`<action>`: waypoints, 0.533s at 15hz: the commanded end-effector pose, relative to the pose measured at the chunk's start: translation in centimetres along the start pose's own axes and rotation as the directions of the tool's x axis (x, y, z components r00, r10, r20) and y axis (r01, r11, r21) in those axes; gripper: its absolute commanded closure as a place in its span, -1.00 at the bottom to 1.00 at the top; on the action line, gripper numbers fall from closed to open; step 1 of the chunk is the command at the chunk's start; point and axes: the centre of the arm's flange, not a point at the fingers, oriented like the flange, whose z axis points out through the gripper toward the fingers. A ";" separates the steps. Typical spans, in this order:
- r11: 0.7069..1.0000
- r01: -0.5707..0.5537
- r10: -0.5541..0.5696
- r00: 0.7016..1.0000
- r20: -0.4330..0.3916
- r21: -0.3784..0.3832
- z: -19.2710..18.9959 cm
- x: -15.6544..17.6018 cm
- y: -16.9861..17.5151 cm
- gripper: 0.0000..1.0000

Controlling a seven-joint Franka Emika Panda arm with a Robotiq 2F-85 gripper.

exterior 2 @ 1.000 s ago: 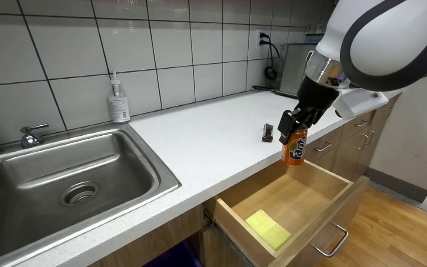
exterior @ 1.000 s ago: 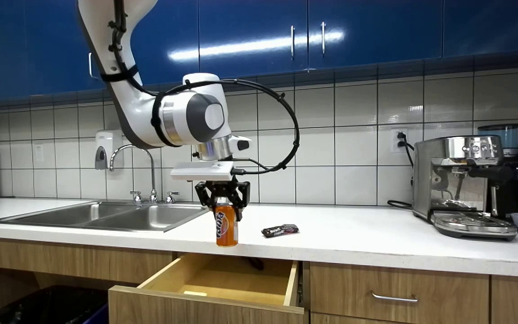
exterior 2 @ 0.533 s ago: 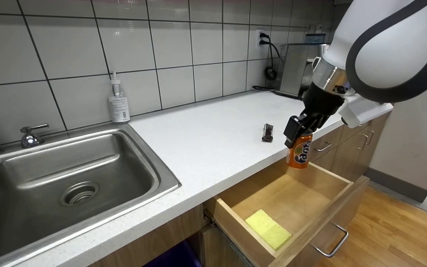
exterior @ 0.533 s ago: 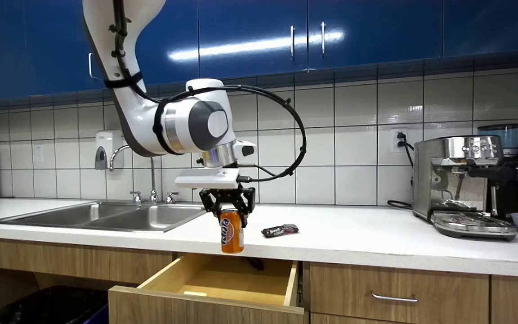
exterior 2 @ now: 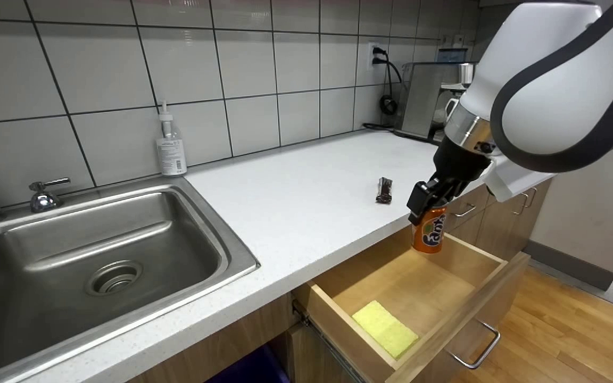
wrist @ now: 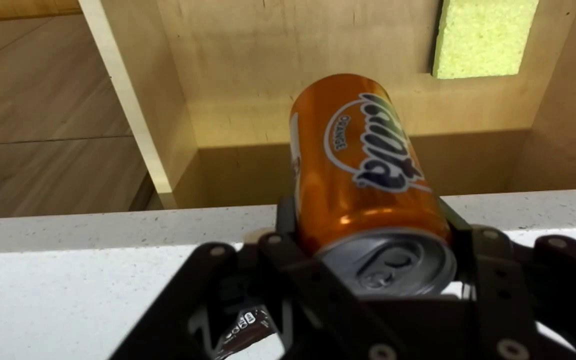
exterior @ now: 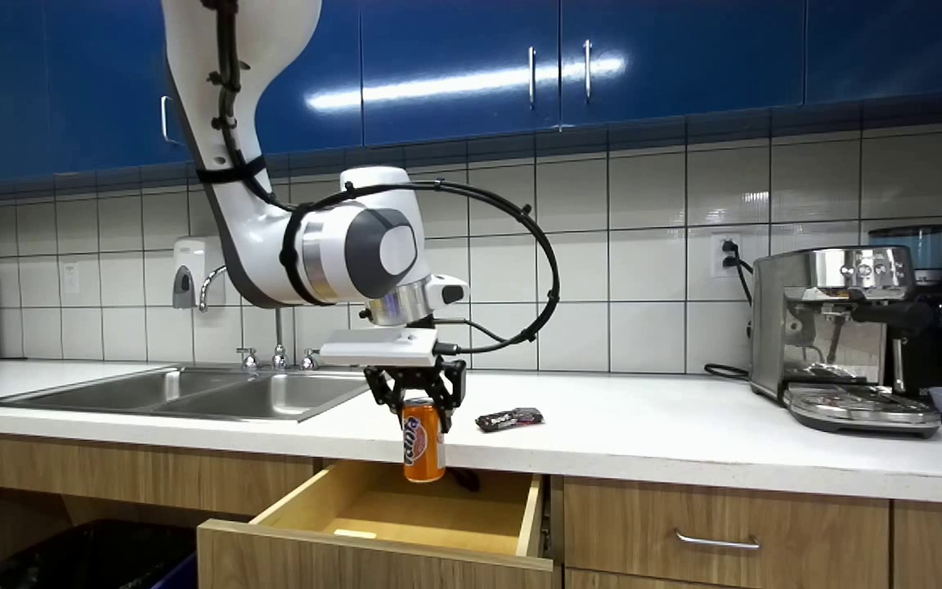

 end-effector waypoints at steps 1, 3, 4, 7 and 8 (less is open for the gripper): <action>1.000 0.029 -0.029 0.999 -0.032 0.000 0.9 -0.1 1.0 0.24; 0.999 0.041 -0.041 0.998 -0.036 0.000 1.7 -0.4 1.2 0.24; 0.999 0.045 -0.045 0.998 -0.038 0.000 2.2 -0.5 1.3 0.24; 0.999 0.051 -0.051 0.998 -0.047 0.001 3.7 -1.1 1.7 0.24; 0.999 0.052 -0.052 0.997 -0.049 0.003 4.2 -1.3 1.9 0.24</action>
